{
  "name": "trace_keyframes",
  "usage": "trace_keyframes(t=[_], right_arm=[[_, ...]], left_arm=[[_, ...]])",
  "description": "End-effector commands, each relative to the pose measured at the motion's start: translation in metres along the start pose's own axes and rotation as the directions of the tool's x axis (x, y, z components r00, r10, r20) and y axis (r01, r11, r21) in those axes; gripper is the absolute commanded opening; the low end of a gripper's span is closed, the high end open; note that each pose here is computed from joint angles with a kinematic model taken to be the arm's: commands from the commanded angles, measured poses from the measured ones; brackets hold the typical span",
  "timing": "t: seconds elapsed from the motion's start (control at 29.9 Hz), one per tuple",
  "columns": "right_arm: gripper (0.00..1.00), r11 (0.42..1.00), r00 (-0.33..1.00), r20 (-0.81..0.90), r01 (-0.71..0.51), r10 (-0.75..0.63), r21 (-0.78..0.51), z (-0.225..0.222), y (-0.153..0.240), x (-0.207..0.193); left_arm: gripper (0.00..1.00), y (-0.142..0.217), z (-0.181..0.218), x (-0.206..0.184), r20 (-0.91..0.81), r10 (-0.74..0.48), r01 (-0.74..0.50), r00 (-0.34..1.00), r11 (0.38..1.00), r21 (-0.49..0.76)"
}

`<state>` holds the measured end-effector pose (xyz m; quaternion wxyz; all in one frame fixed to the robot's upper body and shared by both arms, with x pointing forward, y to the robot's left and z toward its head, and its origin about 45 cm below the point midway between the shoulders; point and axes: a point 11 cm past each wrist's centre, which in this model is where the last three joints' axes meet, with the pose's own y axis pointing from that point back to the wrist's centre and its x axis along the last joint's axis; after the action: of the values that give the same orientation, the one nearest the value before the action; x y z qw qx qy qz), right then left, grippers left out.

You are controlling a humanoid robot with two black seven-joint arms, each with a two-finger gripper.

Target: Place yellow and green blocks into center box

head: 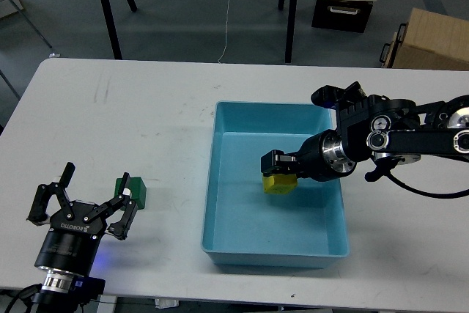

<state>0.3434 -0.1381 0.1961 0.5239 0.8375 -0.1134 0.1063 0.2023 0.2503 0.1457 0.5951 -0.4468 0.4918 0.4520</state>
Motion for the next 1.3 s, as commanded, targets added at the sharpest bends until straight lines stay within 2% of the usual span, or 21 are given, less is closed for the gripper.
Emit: trace_keyframes(t=[0.0,0.07,0.23,0.37,0.4,0.5,0.63,0.73,0.8,0.94,1.04,1.1,1.17,1.27], right_arm=[[0.84,1.0,1.0,0.014,-0.007,0.007,0.0,0.004,0.001,0.001],[0.88,1.0,1.0,0.019,-0.007,0.007,0.002,0.004,0.002,0.001],[0.89,0.996,0.994,0.094,-0.066,0.06,0.053,-0.002,0.016,0.019],[0.91,0.968,0.948,0.266,-0.216,0.177,0.124,-0.007,0.036,0.053],[0.96,0.958,0.93,0.303,-0.255,0.207,0.129,-0.007,0.042,0.062],[0.97,0.921,0.868,0.4,-0.369,0.294,0.124,0.002,0.058,0.098],[0.97,0.844,0.718,0.623,-0.51,0.312,0.165,0.014,0.076,0.139],[0.98,0.769,0.561,0.792,-0.608,0.24,0.198,0.035,0.09,0.161],[0.98,0.7,0.481,0.868,-0.662,0.123,0.268,0.036,0.098,0.17],[0.98,0.557,0.392,0.905,-0.721,-0.164,0.413,0.063,0.117,0.169],[0.98,0.406,0.327,0.859,-0.776,-0.394,0.482,0.094,0.134,0.157],[0.98,0.315,0.248,0.815,-0.832,-0.524,0.456,0.125,0.142,0.142],[0.98,0.241,0.18,0.781,-0.889,-0.599,0.39,0.158,0.154,0.125],[0.98,0.192,0.11,0.76,-0.935,-0.64,0.297,0.199,0.164,0.087]], left_arm=[[1.0,0.0,-0.001,0.0,0.012,0.001,-0.002,1.0,1.0,0.006],[1.0,0.0,-0.001,0.0,0.02,0.002,-0.002,1.0,1.0,0.011],[1.0,0.0,-0.002,0.0,0.025,0.002,-0.003,1.0,1.0,0.014],[1.0,0.0,-0.002,0.0,0.025,0.002,-0.003,1.0,1.0,0.014],[1.0,0.0,-0.002,0.0,0.027,0.002,-0.003,1.0,1.0,0.016],[1.0,0.0,-0.002,0.0,0.03,0.003,-0.003,1.0,1.0,0.018],[1.0,-0.002,-0.002,0.0,0.033,-0.002,0.001,0.999,1.0,0.019],[1.0,-0.005,-0.001,0.0,0.035,-0.006,0.005,0.999,1.0,0.02],[1.0,-0.006,-0.001,0.002,0.034,-0.003,0.002,0.999,1.0,0.019],[1.0,-0.007,-0.001,0.002,0.035,-0.003,0.002,0.999,1.0,0.02],[1.0,-0.007,0.0,0.003,0.034,-0.001,0.001,0.999,1.0,0.018],[1.0,-0.007,0.002,0.003,0.037,-0.001,0.001,0.999,1.0,0.013],[1.0,-0.007,0.003,0.003,0.039,-0.001,0.001,0.999,1.0,0.009],[1.0,-0.008,0.005,0.002,0.042,-0.004,0.004,0.999,1.0,0.003]])
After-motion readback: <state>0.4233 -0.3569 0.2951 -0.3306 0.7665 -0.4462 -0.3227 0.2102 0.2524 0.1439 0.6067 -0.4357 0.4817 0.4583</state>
